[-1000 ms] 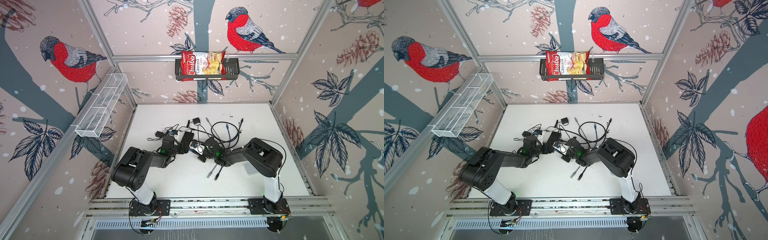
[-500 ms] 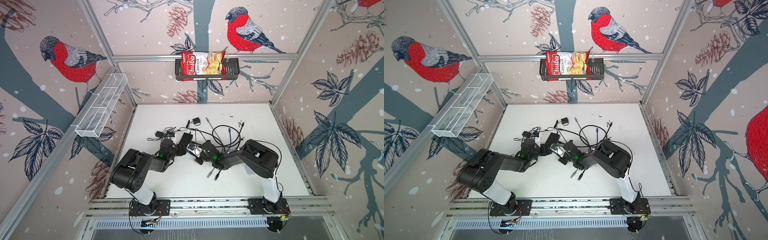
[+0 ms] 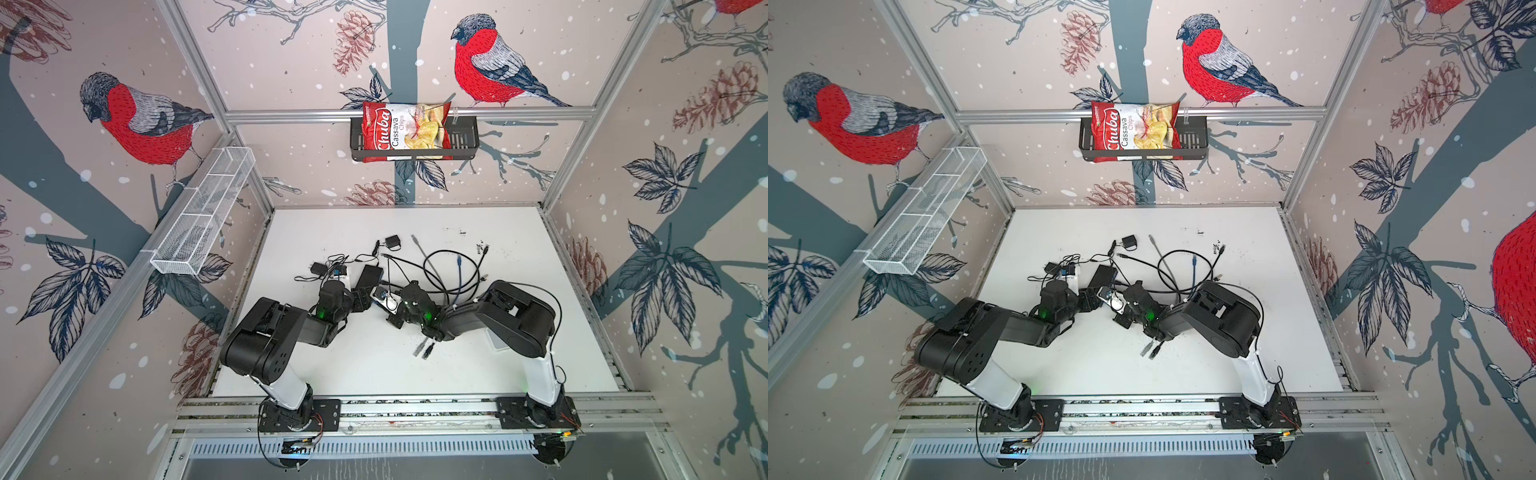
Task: Insert the plug into the switch port
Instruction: 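Push the blue plug into the empty blue port with the right gripper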
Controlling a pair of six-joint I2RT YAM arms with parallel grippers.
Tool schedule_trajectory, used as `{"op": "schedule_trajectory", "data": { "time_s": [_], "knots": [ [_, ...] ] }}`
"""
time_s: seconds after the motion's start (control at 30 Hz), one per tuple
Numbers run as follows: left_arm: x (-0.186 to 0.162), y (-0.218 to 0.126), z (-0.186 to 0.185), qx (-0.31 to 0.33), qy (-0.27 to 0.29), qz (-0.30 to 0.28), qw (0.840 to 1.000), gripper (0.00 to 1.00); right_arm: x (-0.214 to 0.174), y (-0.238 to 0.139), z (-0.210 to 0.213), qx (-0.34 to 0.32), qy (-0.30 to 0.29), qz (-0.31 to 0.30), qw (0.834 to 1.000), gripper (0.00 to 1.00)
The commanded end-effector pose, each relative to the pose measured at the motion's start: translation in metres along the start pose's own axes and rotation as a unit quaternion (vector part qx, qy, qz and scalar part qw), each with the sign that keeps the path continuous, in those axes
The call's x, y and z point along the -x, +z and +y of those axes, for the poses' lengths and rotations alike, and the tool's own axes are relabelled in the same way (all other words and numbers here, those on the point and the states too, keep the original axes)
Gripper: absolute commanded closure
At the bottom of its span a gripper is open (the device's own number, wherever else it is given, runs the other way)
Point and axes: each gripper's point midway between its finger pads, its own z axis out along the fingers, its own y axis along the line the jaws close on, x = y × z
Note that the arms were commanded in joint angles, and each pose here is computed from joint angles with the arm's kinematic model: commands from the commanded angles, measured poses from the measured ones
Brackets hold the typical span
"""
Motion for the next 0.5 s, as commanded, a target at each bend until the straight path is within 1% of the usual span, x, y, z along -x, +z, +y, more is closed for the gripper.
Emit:
{"op": "schedule_trajectory", "data": {
  "time_s": [0.0, 0.23, 0.47],
  "knots": [
    [-0.011, -0.004, -0.045, -0.11, 0.001, 0.033, 0.993, 0.3, 0.049, 0.001, 0.0, 0.001, -0.012, -0.085, 0.996, 0.97],
    [-0.014, -0.003, -0.056, -0.125, 0.01, 0.034, 0.991, 0.3, 0.057, 0.007, 0.011, 0.018, -0.022, -0.093, 0.995, 0.97],
    [-0.016, -0.008, -0.072, -0.167, 0.021, 0.032, 0.985, 0.31, 0.066, 0.005, 0.013, 0.02, -0.029, -0.114, 0.993, 0.97]
  ]
}}
